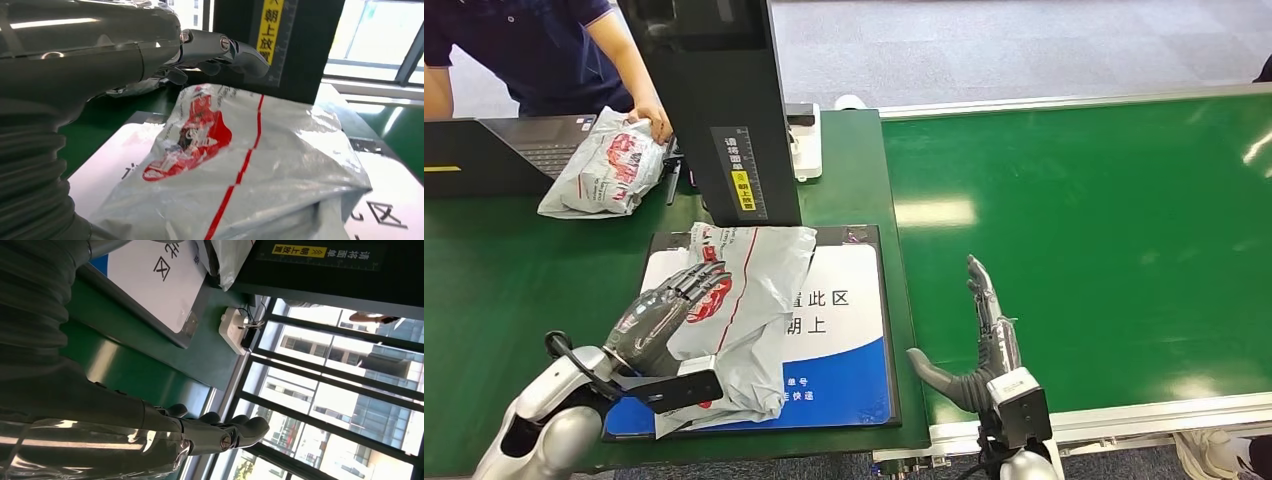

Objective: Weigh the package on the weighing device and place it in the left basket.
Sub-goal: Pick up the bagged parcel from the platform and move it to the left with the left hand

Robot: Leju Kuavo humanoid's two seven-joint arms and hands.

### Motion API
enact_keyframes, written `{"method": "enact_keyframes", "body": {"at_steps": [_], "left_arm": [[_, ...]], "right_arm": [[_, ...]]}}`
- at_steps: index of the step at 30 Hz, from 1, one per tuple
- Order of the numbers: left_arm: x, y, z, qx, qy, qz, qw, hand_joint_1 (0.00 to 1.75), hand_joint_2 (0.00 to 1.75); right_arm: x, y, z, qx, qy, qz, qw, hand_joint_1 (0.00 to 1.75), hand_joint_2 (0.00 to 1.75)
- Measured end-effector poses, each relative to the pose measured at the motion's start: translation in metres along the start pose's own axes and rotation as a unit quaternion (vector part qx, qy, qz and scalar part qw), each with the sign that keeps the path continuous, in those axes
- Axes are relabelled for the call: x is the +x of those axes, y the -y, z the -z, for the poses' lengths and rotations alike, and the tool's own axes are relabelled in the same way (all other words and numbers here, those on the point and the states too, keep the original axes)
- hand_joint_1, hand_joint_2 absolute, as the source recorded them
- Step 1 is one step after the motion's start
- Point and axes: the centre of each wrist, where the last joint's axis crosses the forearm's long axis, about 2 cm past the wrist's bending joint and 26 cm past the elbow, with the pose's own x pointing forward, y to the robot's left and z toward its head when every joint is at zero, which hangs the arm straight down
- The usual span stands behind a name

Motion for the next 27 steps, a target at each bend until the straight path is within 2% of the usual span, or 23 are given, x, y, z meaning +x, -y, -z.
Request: {"method": "enact_keyframes", "body": {"at_steps": [14,22,23,26,27], "left_arm": [[0.003,0.016,0.025,-0.070,0.019,0.013,0.997,0.00,1.75],[0.002,0.020,0.032,-0.086,0.020,0.019,0.996,0.01,1.75],[0.002,0.020,0.033,-0.087,0.020,0.019,0.996,0.33,1.75],[0.002,0.021,0.033,-0.090,0.020,0.019,0.996,1.63,1.75],[0.002,0.021,0.034,-0.092,0.021,0.019,0.995,1.75,1.75]], "right_arm": [[0.003,0.003,-0.001,-0.004,0.002,-0.001,1.000,0.00,1.75],[0.003,0.004,-0.001,-0.005,0.002,0.000,1.000,0.00,1.75],[0.003,0.004,-0.001,-0.005,0.002,0.000,1.000,0.00,1.75],[0.003,0.004,-0.001,-0.005,0.002,0.000,1.000,0.00,1.75],[0.003,0.004,-0.001,-0.005,0.002,0.000,1.000,0.00,1.75]]}}
